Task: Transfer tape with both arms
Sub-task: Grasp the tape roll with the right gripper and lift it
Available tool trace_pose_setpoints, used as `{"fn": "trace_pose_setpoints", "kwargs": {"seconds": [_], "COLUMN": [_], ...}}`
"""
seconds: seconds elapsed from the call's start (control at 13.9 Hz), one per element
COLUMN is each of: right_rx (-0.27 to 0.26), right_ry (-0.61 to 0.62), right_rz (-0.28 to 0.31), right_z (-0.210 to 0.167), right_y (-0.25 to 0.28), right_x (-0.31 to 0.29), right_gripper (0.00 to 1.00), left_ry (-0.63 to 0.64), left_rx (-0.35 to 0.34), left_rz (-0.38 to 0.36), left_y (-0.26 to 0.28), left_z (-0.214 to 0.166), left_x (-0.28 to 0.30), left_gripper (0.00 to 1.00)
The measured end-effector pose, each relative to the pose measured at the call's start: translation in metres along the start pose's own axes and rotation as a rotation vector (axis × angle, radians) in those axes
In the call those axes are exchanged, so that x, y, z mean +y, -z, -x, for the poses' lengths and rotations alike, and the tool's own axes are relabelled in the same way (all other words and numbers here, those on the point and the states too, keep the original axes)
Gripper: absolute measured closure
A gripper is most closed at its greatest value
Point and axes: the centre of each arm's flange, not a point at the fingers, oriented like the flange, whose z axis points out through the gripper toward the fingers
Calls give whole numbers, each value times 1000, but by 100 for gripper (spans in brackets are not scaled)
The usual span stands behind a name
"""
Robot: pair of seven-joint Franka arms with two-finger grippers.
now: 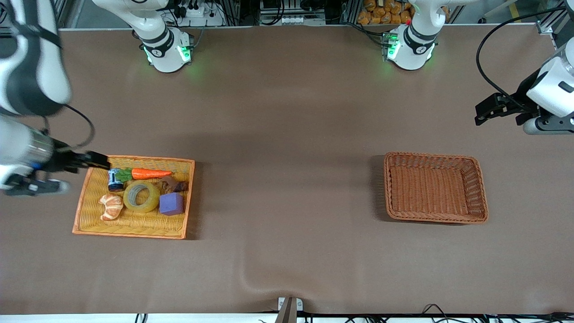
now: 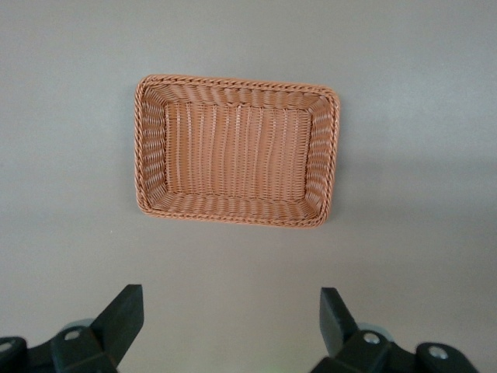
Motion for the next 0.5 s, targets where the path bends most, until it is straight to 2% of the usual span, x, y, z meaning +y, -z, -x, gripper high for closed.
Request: {"fn": "trace_pose_setpoints", "kwargs": {"seconds": [0.29, 0.5], "right_rx": [8, 13], "right_ry": [92, 113], "right_rz": [-59, -48], "right_z": [-13, -10], "right_y": [-126, -203], "right_x": [3, 8], "right_gripper": [0, 1], "left_ry": [0, -2], "left_rx": [-14, -21], "left_rz": [-1, 0], "left_y": [-7, -18], "left_z": [-1, -7], "left_x": [0, 1], "left_gripper": [0, 0]}}
